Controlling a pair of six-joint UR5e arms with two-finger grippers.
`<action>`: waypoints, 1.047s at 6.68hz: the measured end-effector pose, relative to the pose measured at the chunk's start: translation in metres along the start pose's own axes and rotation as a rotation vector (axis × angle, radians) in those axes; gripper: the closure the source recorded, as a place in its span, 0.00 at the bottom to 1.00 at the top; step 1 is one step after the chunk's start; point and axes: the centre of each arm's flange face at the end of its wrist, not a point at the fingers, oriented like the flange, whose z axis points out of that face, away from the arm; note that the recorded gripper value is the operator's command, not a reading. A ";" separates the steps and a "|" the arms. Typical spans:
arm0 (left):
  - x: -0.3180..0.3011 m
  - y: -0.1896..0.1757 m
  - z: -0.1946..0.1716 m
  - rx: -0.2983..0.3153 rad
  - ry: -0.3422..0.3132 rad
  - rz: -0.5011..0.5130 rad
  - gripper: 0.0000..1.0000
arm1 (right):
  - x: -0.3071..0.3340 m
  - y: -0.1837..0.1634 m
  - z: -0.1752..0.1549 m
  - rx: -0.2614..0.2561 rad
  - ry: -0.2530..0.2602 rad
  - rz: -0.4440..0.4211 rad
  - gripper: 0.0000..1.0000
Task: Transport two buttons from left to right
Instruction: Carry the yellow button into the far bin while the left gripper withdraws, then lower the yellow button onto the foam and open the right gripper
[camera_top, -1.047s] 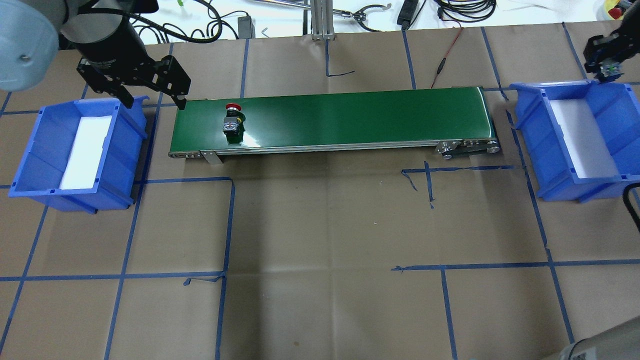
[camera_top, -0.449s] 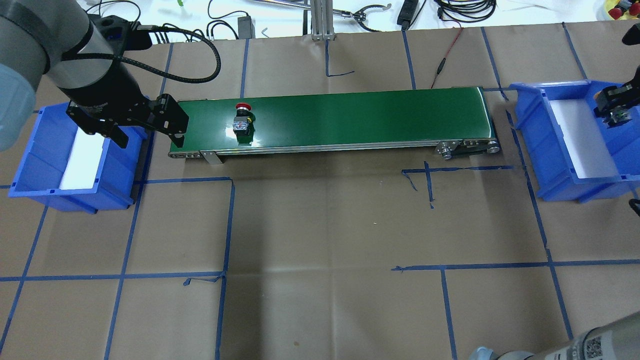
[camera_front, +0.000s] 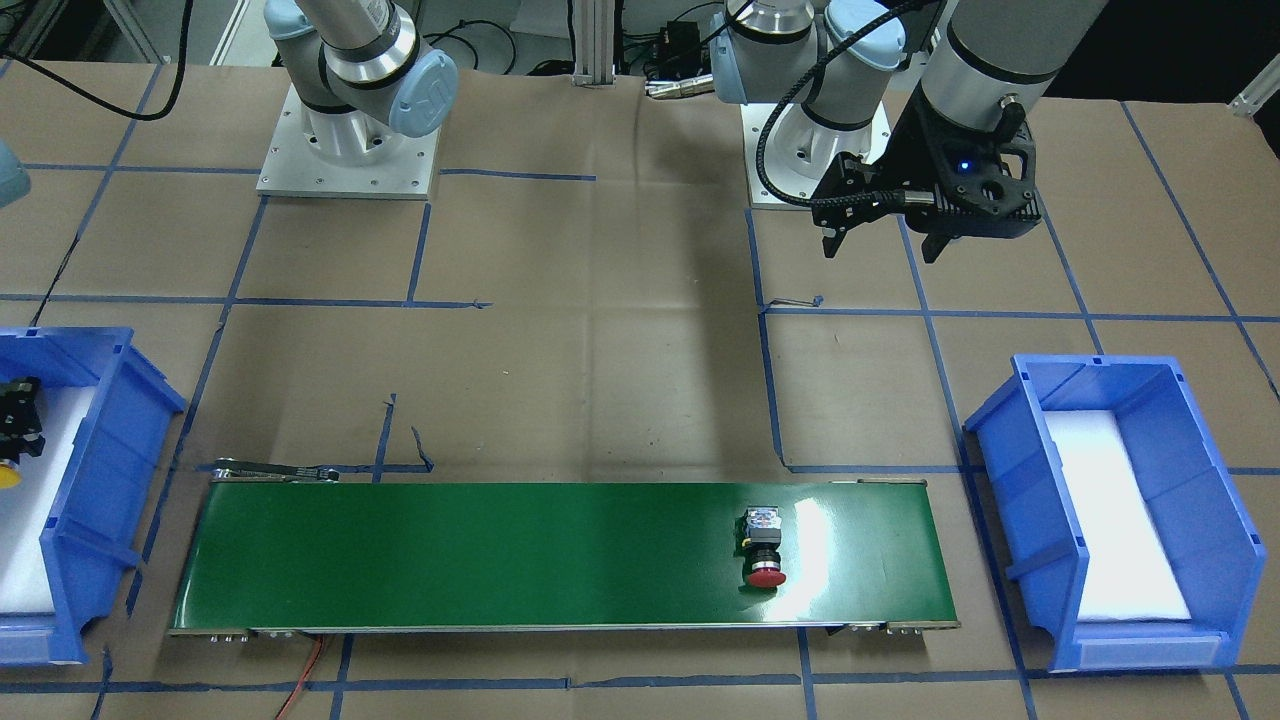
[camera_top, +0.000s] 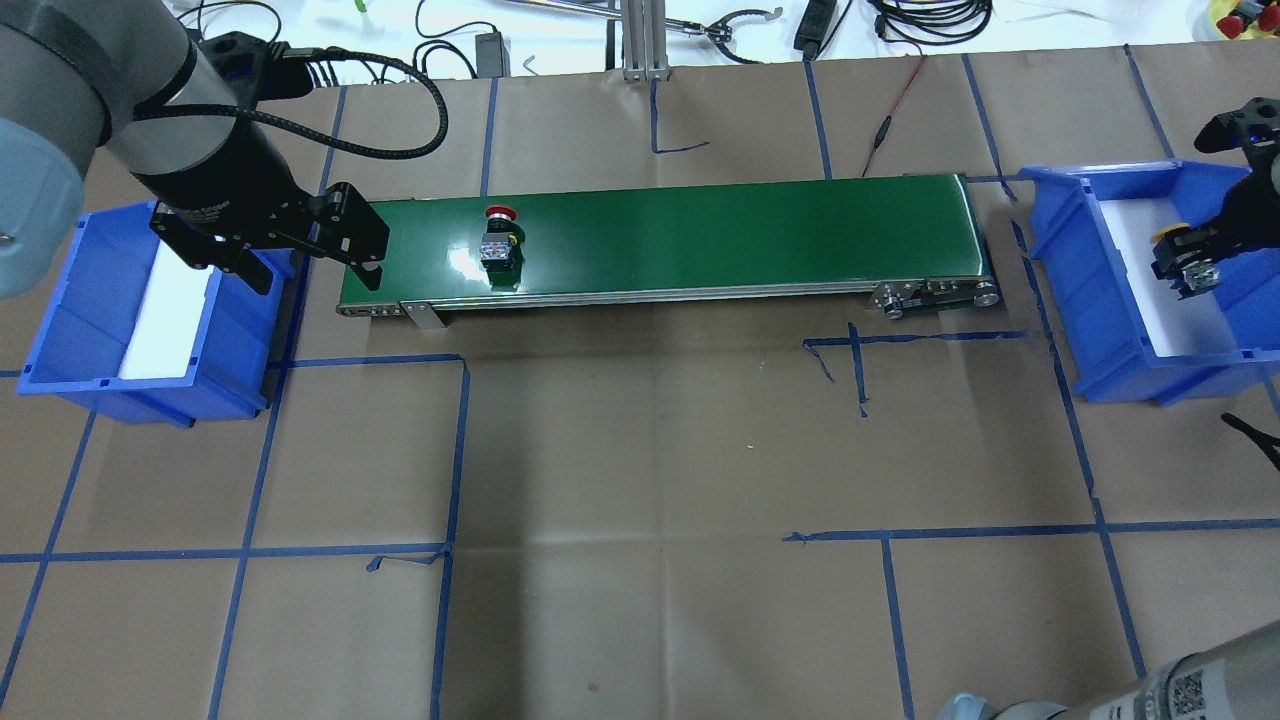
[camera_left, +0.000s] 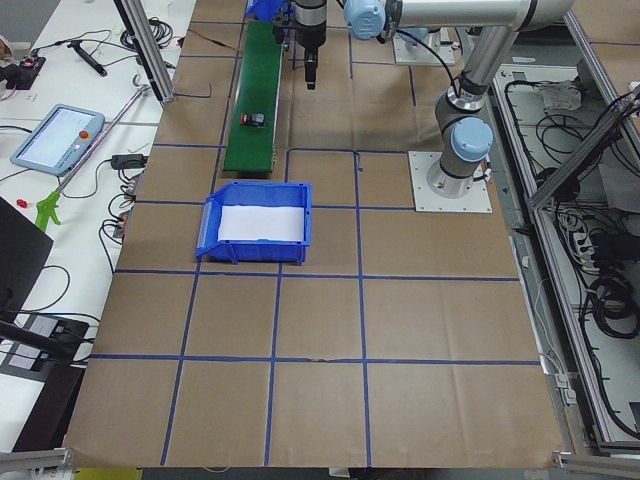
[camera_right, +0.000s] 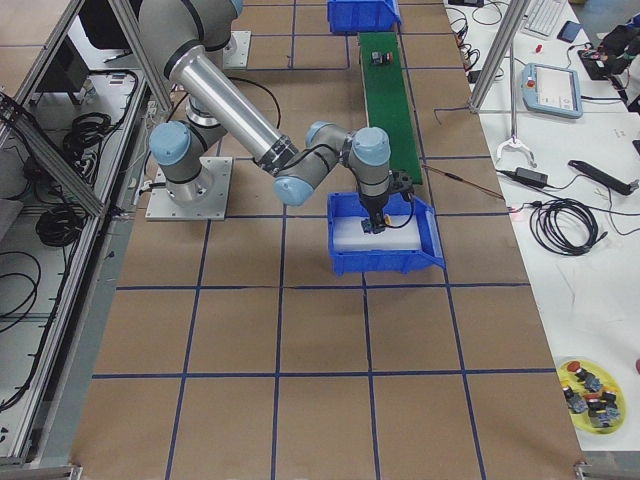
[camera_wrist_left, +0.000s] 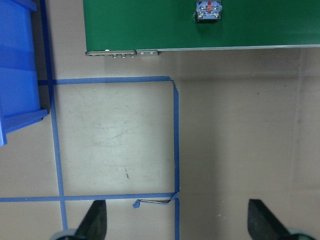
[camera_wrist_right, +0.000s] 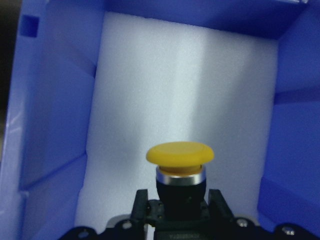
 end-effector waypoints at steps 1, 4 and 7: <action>-0.001 -0.001 0.000 0.001 -0.001 -0.001 0.00 | -0.002 0.009 0.011 -0.011 -0.009 -0.001 0.99; -0.003 -0.012 -0.009 0.009 -0.009 -0.002 0.00 | 0.002 0.029 0.030 -0.039 -0.034 0.032 0.94; -0.003 -0.011 -0.008 0.004 -0.011 0.003 0.00 | 0.004 0.030 0.034 -0.040 -0.035 0.040 0.18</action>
